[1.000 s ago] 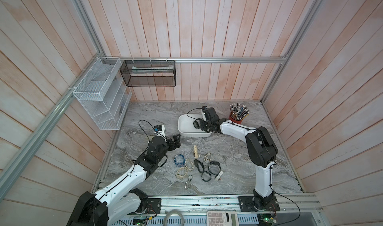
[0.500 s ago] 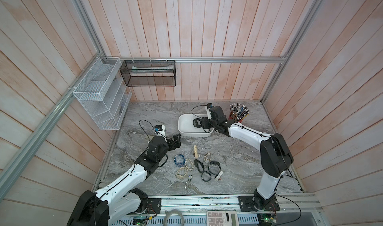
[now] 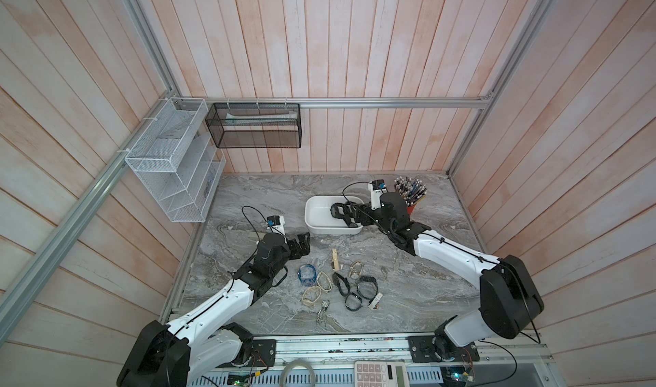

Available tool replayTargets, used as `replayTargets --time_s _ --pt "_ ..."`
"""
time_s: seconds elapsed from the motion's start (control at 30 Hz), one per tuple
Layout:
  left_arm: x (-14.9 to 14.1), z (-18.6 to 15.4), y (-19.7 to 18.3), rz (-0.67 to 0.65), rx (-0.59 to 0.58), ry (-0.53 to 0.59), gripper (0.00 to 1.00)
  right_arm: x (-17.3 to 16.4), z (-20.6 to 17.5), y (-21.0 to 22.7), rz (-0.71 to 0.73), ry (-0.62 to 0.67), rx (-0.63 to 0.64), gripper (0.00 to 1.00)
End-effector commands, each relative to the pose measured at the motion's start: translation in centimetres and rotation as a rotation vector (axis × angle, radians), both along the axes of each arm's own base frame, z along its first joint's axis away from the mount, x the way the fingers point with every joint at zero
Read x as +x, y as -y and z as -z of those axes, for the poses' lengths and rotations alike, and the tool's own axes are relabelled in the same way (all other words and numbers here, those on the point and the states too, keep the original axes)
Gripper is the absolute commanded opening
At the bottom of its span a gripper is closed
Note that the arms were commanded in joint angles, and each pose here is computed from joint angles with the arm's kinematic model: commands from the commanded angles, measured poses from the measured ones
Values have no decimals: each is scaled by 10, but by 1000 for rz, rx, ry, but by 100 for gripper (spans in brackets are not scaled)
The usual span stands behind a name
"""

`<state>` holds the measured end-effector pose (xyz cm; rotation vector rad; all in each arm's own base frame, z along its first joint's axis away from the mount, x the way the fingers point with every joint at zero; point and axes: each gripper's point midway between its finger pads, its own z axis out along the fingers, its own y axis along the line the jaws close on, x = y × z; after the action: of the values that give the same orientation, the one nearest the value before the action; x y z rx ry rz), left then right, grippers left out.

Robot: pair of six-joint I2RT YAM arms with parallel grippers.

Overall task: Put the watch into the storage box
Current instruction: Pick up the watch at the center of the board.

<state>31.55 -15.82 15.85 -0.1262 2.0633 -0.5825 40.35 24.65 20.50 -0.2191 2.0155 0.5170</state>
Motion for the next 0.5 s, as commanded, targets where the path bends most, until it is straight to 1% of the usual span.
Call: replayTargets --time_s 0.0,0.07,0.13,0.33,0.47 --pt "-11 20 -3 25 30 -60 98 6 -20 2 9 72 24 80" --pt "-17 29 -4 37 55 -103 94 6 -18 2 19 71 42 80" --pt "-25 35 -4 56 72 -145 88 7 -17 1 15 63 53 80" --pt "-47 61 -14 55 91 -241 73 11 -23 -2 0 77 17 80" --pt "-52 75 -11 84 107 -287 65 13 -22 0 17 94 25 80"
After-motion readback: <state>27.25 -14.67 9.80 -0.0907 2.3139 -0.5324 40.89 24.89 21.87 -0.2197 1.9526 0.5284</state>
